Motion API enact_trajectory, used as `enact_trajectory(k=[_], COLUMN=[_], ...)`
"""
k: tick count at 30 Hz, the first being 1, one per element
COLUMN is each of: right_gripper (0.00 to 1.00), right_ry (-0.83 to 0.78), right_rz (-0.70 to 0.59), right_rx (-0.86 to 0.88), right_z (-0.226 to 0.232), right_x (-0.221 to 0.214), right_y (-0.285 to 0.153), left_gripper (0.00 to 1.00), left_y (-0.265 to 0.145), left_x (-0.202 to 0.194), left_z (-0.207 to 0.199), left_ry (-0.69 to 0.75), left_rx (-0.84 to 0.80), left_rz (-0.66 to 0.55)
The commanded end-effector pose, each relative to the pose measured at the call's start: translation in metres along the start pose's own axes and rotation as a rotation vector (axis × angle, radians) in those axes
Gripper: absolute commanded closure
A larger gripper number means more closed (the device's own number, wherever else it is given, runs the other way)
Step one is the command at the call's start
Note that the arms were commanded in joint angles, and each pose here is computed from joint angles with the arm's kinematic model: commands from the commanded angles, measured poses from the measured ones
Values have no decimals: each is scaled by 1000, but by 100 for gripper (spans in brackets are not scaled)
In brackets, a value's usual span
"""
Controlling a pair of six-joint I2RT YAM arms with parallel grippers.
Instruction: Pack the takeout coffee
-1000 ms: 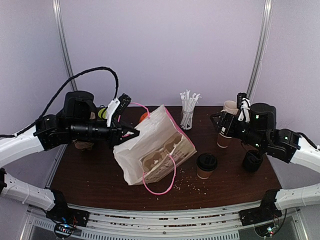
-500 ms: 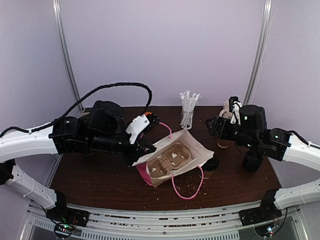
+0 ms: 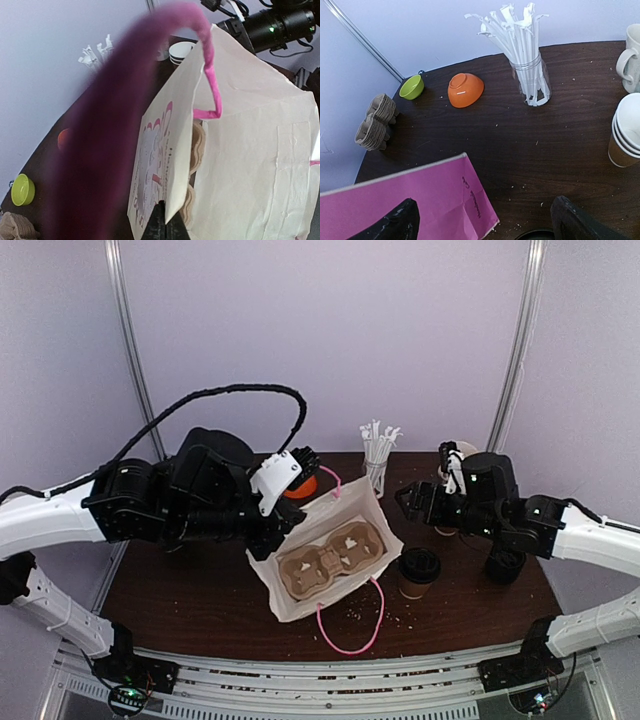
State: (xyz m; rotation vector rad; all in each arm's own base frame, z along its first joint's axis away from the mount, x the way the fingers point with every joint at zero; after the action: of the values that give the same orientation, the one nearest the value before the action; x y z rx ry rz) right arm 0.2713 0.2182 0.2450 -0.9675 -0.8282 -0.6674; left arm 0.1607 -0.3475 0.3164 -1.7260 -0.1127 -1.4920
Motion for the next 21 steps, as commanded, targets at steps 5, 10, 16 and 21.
enact_trajectory(k=[5,10,16,21], right_gripper=[6,7,7,7], right_ry=[8,8,10,4], right_rz=[77,86,72,91], right_rx=[79,59,4,-15], right_z=[16,15,4,-3], right_x=[-16,-17,-15,-22], right_y=[24,33,30,26], left_gripper=[100,100,100,100], left_y=[-20,-12,4,12], left_x=[24,8,-14,-22], left_z=[38,41,32,21], left_ry=[-59,-37,7,39], left_rx=[235,306,335,336], left_rz=[-89,-59,-7,15])
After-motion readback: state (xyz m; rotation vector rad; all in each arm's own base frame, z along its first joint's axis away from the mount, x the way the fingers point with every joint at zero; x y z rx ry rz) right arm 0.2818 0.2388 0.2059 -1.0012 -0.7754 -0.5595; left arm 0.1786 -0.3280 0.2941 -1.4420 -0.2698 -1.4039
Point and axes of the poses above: each gripper's point midway between its finger pads, its own y axis out along the fingers, its own z axis along the line the jaws close on, x = y × z, the point moved 2 cm from there along -y, back along the fingers, and after that the axes turned 7 degrees about -y, right-handed, at the moved point
